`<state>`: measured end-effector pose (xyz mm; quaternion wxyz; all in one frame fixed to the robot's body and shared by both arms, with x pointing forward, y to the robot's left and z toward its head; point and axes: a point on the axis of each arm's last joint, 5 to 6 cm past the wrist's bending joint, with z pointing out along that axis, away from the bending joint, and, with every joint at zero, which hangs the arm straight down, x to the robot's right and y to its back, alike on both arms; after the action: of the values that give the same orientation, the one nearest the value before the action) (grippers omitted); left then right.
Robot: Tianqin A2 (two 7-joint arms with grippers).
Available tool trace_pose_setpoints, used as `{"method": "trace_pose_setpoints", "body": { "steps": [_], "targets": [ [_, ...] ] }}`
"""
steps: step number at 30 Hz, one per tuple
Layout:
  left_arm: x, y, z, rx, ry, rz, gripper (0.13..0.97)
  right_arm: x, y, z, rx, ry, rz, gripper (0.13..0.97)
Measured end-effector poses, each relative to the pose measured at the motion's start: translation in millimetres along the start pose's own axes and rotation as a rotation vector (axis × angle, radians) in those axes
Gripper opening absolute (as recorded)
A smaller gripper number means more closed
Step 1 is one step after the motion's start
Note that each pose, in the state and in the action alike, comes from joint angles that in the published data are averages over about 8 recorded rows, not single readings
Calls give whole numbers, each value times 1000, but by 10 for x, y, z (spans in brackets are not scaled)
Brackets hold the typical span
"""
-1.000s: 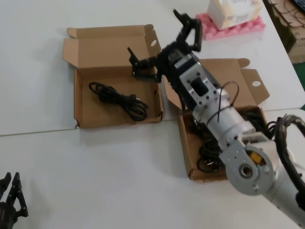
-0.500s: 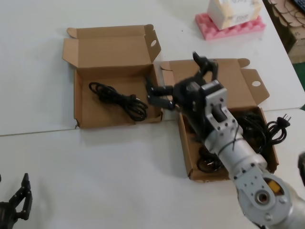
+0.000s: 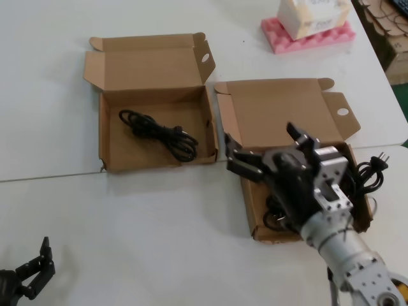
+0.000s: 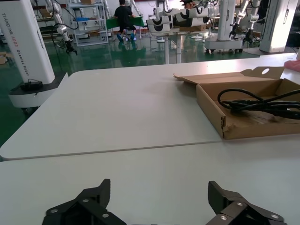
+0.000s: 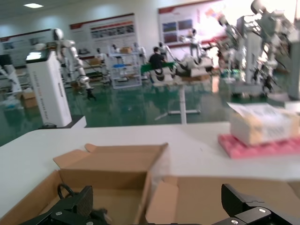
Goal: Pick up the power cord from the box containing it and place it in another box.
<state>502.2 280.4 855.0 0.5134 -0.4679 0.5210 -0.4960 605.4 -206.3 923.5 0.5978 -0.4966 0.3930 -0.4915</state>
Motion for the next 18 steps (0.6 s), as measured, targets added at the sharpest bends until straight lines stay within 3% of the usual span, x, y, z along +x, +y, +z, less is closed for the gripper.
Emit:
{"method": "trace_pose_setpoints", "body": {
  "steps": [10,18],
  "targets": [
    [0,0,0,0,0,0,840,169,211,-403,-66,68,160,966],
    [1,0,0,0,0,0,924,323,348,-767,-108,130,272,966]
  ]
}}
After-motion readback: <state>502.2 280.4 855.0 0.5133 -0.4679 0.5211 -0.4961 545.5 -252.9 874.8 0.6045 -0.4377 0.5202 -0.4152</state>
